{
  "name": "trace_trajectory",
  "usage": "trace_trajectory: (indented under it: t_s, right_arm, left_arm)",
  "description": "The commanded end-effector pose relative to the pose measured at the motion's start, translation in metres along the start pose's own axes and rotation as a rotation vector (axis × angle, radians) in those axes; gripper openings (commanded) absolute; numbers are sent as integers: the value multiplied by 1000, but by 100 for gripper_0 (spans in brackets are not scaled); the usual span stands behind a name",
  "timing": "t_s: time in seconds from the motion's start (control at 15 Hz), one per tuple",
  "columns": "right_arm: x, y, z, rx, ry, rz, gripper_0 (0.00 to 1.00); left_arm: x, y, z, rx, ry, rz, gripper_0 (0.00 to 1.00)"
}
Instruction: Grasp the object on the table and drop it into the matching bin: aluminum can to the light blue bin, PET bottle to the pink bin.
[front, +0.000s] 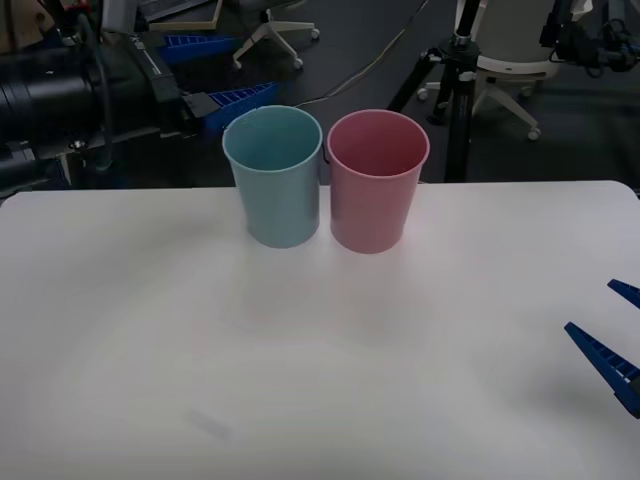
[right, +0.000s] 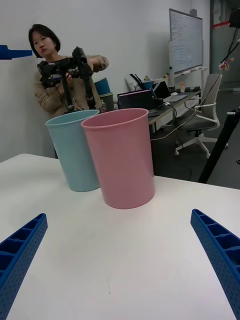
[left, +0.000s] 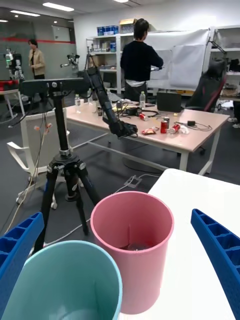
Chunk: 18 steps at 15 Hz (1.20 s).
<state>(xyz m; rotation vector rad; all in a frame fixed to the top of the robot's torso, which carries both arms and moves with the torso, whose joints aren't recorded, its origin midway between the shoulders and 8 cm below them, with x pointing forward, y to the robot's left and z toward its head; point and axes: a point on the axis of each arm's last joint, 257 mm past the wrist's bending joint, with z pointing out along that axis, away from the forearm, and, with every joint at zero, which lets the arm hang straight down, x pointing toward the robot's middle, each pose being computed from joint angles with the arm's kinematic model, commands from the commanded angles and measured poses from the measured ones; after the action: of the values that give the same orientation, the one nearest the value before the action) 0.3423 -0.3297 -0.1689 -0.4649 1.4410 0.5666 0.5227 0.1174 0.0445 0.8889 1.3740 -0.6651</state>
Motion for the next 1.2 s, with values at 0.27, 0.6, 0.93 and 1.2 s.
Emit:
trace_trajectory:
  t_s: [0.27, 0.6, 0.93, 1.2]
  right_arm:
    - [0, 0, 0, 0, 0, 0, 100]
    - [0, 0, 0, 0, 0, 0, 100]
    - [0, 0, 0, 0, 0, 0, 100]
    - [0, 0, 0, 0, 0, 0, 100]
  left_arm:
    - [11, -4, -40, 24, 2, -19, 100]
    - [35, -6, -70, 13, 0, 1, 100]
    - [67, -15, -110, 19, 13, 3, 100]
    - [90, -21, -138, -13, 26, 9, 100]
